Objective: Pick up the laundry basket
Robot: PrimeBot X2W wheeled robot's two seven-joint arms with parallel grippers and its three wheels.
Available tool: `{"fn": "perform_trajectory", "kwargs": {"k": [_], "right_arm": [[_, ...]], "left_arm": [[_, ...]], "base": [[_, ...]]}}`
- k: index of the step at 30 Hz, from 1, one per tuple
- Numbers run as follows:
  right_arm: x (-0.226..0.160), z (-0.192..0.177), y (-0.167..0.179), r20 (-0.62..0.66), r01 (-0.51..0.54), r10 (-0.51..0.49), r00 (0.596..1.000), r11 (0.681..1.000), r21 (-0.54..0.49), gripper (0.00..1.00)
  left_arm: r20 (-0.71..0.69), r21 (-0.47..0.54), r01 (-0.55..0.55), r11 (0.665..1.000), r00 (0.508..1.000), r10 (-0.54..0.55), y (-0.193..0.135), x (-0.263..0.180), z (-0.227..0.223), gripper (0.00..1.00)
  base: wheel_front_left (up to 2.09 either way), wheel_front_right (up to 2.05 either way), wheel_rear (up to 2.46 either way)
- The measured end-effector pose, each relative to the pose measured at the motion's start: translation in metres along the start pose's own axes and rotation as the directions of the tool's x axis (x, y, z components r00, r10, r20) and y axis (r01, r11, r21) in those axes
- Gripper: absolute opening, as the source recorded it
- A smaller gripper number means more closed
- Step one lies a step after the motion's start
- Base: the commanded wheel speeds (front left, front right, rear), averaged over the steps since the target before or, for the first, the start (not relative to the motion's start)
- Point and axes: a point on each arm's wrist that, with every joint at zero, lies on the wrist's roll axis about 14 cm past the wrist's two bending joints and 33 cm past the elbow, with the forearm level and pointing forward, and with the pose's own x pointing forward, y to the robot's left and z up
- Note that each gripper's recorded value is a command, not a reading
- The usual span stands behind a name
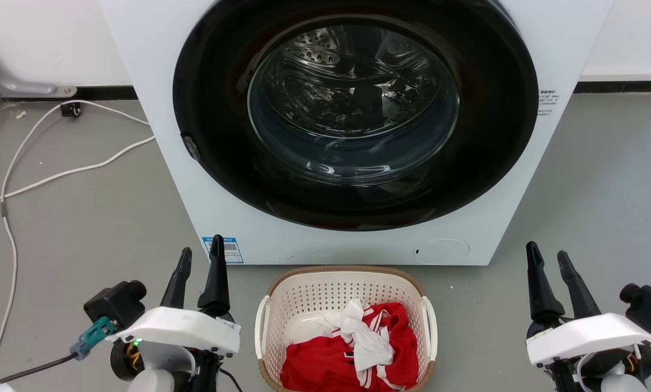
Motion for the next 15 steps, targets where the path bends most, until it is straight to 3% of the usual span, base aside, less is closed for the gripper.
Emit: {"fn": "perform_trajectory", "kwargs": {"k": [15], "right_arm": [[-0.0001, -0.004, 0.006, -0.012, -0.034, 0.032, 0.999, 0.984, -0.178, 1.0]], "left_arm": [[0.014, 0.162, 0.01, 0.987, 1.0, -0.012, -0.0026, -0.0021, -0.0021, 1.0]], "base": [[0.0, 0.0, 0.0]]}}
